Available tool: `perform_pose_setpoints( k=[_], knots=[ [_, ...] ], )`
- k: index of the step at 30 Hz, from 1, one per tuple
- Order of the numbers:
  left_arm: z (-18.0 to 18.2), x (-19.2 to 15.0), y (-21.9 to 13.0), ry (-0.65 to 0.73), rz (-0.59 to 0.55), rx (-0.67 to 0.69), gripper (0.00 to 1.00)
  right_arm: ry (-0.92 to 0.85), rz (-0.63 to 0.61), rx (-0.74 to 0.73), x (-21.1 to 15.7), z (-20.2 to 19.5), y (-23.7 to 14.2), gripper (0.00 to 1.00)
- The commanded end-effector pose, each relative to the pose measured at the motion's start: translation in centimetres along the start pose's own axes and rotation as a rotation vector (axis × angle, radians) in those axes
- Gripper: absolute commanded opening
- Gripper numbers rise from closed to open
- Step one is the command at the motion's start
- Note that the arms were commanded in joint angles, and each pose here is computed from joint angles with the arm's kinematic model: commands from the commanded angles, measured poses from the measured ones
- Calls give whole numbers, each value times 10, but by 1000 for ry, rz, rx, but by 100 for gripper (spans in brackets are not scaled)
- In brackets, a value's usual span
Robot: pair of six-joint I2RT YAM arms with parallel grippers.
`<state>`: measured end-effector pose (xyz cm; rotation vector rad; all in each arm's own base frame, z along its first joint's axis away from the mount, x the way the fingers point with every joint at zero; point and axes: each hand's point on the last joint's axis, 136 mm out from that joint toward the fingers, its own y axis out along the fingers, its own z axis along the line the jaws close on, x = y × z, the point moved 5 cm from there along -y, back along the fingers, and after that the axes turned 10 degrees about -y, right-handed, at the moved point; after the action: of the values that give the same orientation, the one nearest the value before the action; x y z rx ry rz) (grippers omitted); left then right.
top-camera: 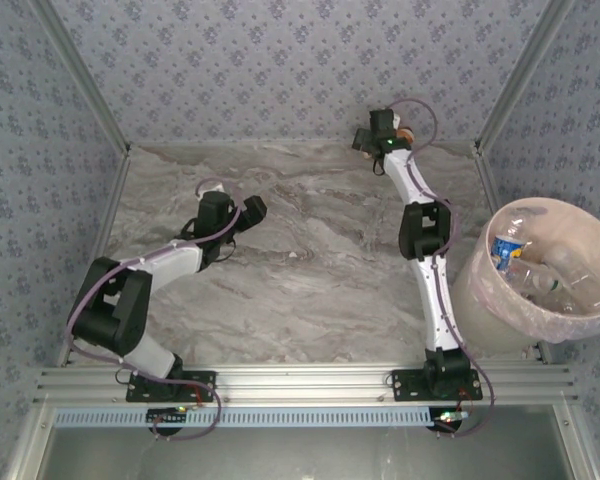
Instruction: Put the plastic bottles in the bin
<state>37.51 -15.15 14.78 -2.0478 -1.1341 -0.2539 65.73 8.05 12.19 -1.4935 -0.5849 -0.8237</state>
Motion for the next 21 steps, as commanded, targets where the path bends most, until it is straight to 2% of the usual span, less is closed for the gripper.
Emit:
perform_pose_setpoints(
  k=[1,9,13,17,21],
  knots=[
    [-11,11,7,-18,-17,-39,98,-17,-16,-47,3,-8,4,94],
    [2,15,32,-55,24,-19,98,0,-7,-43,6,-28,12,87],
    [-12,17,50,-30,73,-75,98,46,15,21,2,-32,18,82],
    [-33,20,75,8,130,-156,98,286,4,258,-1,-26,40,82],
    [-57,27,111,32,180,-231,98,426,-28,329,-4,-28,57,85]
  ],
)
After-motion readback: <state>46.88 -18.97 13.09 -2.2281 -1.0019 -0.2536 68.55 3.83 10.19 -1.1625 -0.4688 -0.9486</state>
